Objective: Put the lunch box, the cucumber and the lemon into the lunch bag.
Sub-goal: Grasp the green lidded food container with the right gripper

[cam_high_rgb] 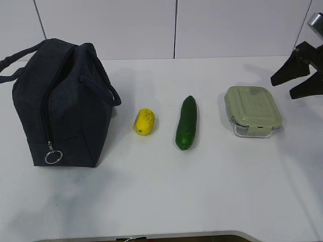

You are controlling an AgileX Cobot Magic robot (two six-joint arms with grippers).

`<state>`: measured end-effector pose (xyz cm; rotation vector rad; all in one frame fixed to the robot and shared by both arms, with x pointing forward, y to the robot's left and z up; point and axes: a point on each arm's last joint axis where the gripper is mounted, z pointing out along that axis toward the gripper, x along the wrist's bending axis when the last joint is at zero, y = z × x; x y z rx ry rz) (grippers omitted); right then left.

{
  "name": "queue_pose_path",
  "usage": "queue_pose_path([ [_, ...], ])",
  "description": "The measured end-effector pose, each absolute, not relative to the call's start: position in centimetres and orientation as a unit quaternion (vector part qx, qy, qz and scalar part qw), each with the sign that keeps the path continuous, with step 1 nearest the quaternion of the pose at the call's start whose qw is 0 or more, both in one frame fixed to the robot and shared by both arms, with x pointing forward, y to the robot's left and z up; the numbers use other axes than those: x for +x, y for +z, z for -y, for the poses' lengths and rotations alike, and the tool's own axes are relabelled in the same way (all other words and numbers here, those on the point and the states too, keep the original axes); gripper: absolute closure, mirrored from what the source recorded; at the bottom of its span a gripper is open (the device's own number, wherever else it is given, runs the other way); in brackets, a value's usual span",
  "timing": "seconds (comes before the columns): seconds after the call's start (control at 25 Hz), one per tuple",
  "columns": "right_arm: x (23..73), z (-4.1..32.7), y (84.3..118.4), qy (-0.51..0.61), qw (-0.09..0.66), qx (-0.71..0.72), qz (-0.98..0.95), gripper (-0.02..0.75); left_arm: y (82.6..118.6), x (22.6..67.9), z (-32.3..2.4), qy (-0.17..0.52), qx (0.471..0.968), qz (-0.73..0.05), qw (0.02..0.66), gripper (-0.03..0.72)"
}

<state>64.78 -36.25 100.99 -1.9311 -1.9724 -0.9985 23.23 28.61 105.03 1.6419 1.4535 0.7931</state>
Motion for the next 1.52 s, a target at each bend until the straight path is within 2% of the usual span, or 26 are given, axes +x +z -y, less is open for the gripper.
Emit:
queue_pose_path([
  [0.2,65.4,37.1,100.3,-0.301,0.083,-0.65,0.693,0.144,105.0,23.2,-28.6,0.313,0.647,-0.573,0.394,0.446],
  [0.76,65.5,37.1,100.2,-0.302,0.084,-0.651,0.691,0.144,105.0,23.2,-28.6,0.312,0.647,-0.573,0.394,0.446],
  [1.04,66.4,36.9,97.8,-0.315,0.123,-0.662,0.669,0.144,105.0,23.2,-28.6,0.312,0.647,-0.573,0.394,0.446],
  [1.52,66.7,37.0,95.5,-0.305,0.143,-0.663,0.669,0.144,105.1,23.2,-28.4,0.302,0.647,-0.571,0.405,0.446],
])
